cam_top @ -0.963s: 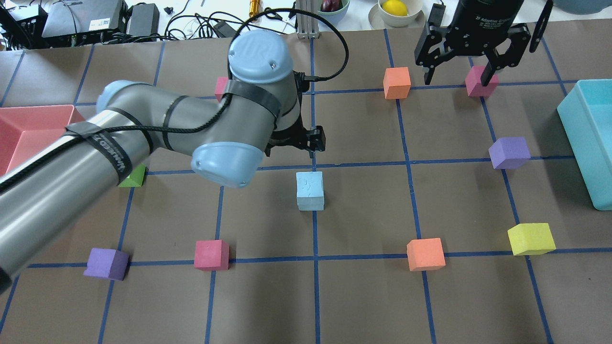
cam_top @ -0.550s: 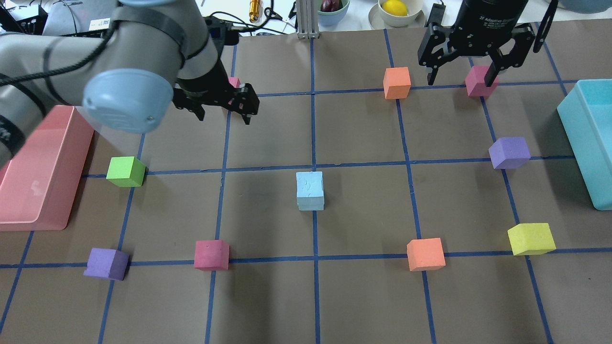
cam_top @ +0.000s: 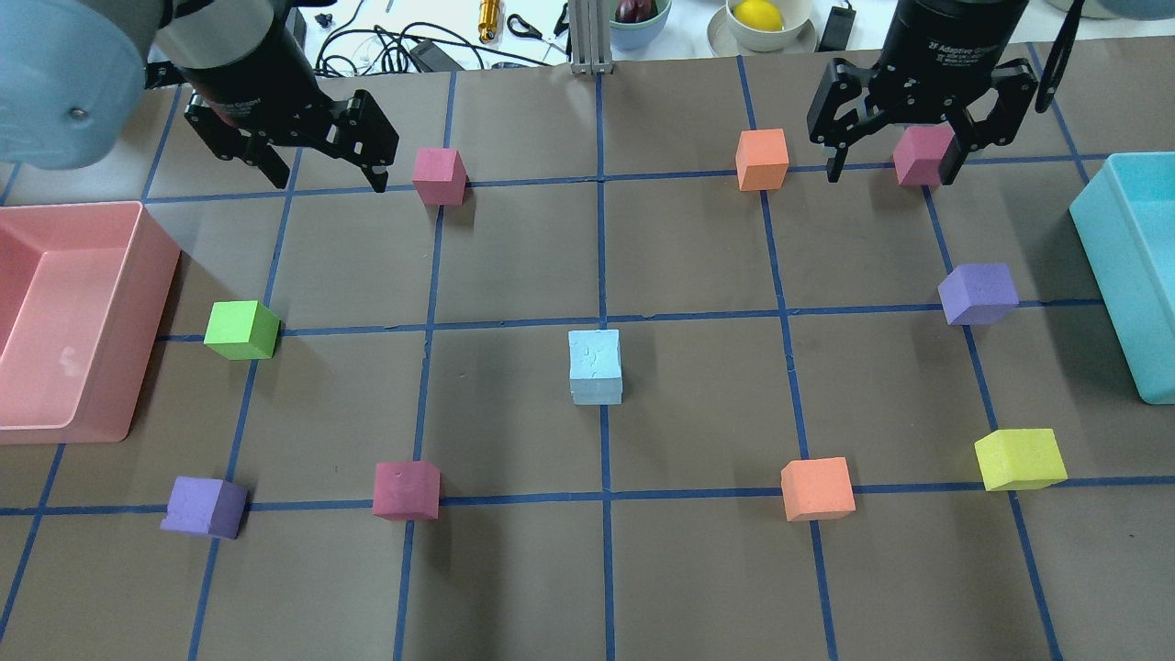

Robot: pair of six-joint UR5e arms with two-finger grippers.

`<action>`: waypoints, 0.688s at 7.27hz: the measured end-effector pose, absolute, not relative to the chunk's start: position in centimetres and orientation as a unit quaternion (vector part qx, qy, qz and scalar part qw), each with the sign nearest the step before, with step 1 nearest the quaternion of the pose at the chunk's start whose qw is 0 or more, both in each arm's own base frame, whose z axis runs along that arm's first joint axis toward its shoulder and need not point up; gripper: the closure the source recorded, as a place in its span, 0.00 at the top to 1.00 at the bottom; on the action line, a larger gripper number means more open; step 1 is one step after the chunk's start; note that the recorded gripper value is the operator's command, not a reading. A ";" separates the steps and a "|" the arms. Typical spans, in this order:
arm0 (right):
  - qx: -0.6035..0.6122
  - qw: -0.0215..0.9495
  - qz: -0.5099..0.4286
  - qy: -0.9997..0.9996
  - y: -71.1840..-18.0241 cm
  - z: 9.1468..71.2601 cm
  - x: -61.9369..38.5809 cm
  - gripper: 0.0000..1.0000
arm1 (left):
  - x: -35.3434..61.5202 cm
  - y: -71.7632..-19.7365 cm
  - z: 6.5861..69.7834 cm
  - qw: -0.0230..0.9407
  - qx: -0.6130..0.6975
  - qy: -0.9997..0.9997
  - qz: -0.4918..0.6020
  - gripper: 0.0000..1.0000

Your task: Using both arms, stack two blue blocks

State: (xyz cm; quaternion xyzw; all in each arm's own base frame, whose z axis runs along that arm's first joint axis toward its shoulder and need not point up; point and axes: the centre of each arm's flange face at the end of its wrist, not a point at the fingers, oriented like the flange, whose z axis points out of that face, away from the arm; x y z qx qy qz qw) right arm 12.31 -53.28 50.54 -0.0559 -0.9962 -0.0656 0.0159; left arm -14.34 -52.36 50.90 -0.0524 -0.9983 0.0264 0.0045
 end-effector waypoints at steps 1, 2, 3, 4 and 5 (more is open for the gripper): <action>-0.056 0.015 -0.065 -0.996 -53.3 50.6 12.3 1.00 | -14.1 -52.0 51.3 0.005 -0.051 -0.999 0.016 1.00; -0.059 0.014 -0.063 -0.996 -53.3 50.6 12.3 1.00 | -14.1 -51.6 51.2 0.004 -0.051 -0.999 0.003 1.00; -0.061 0.013 -0.062 -0.996 -53.3 50.6 12.3 1.00 | -14.0 -51.3 51.2 0.003 -0.050 -0.999 -0.006 1.00; -0.060 0.014 -0.061 -0.996 -53.4 50.7 12.3 1.00 | -14.1 -51.1 51.1 0.003 -0.051 -0.999 -0.013 1.00; -0.058 0.014 -0.060 -0.996 -53.4 50.7 12.3 1.00 | -14.2 -50.9 50.9 0.004 -0.052 -0.998 -0.019 1.00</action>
